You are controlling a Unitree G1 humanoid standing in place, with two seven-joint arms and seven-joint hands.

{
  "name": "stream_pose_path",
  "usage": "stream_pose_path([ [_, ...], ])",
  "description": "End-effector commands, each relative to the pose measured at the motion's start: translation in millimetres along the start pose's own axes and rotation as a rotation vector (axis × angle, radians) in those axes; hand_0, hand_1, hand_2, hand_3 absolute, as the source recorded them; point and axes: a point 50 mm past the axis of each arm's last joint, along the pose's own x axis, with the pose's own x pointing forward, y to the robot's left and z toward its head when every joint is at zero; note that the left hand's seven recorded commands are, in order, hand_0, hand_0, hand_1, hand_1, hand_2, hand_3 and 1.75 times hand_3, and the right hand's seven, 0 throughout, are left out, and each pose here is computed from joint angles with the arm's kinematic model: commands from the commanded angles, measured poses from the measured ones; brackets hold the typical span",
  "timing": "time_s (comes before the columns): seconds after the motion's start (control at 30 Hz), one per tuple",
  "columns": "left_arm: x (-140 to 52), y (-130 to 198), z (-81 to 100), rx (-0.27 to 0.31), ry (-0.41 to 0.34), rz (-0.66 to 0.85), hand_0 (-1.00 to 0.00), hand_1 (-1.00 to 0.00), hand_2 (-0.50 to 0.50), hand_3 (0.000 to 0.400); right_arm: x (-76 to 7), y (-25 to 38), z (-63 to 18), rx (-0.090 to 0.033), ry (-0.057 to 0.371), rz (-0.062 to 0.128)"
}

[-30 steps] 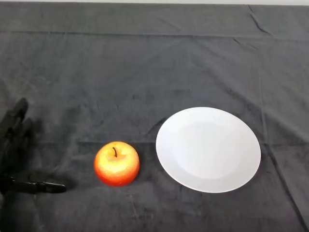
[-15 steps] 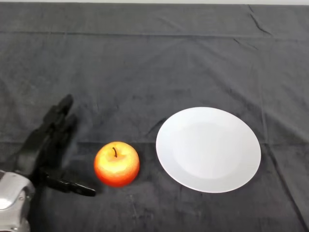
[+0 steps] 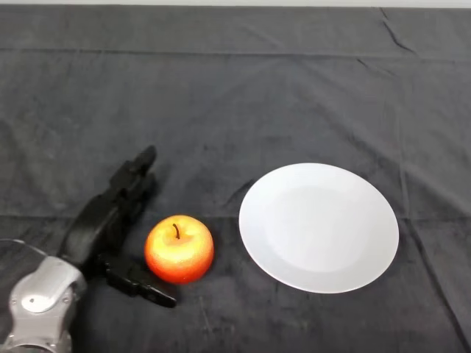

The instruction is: Move the apple to the plate

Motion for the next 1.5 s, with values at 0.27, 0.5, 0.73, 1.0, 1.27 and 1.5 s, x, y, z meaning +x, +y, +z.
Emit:
stream_pose_path([
  [0.27, -9.5, -16.8, -20.0, 0.014, 0.122, -0.101, -1.00, -1.00, 0.00, 0.400, -8.4, 22.4, -14.3, -0.007, 0.050, 0.060],
  [0.5, -10.2, -9.5, -18.7, 0.037, 0.133, -0.084, -1.00, -1.00, 0.00, 0.400, -8.4, 22.4, -14.3, -0.007, 0.050, 0.060],
  [0.73, -2.6, 7.0, -6.9, 0.060, 0.101, -0.028, -1.00, -1.00, 0.00, 0.400, -8.4, 22.4, -14.3, -0.007, 0.050, 0.060],
  [1.0, 16.2, 13.1, 17.1, 0.082, -0.032, 0.060, -1.00, -1.00, 0.00, 0.400, -8.4, 22.4, -14.3, -0.007, 0.050, 0.060],
  [1.27, 38.5, -0.5, 46.4, 0.107, -0.213, 0.101, -1.00, -1.00, 0.00, 0.400, -8.4, 22.5, -14.3, -0.007, 0.050, 0.060],
  [1.5, 51.0, -19.3, 63.1, 0.137, -0.324, 0.087, -1.00, -1.00, 0.00, 0.400, -8.4, 22.4, -14.3, -0.007, 0.050, 0.060],
])
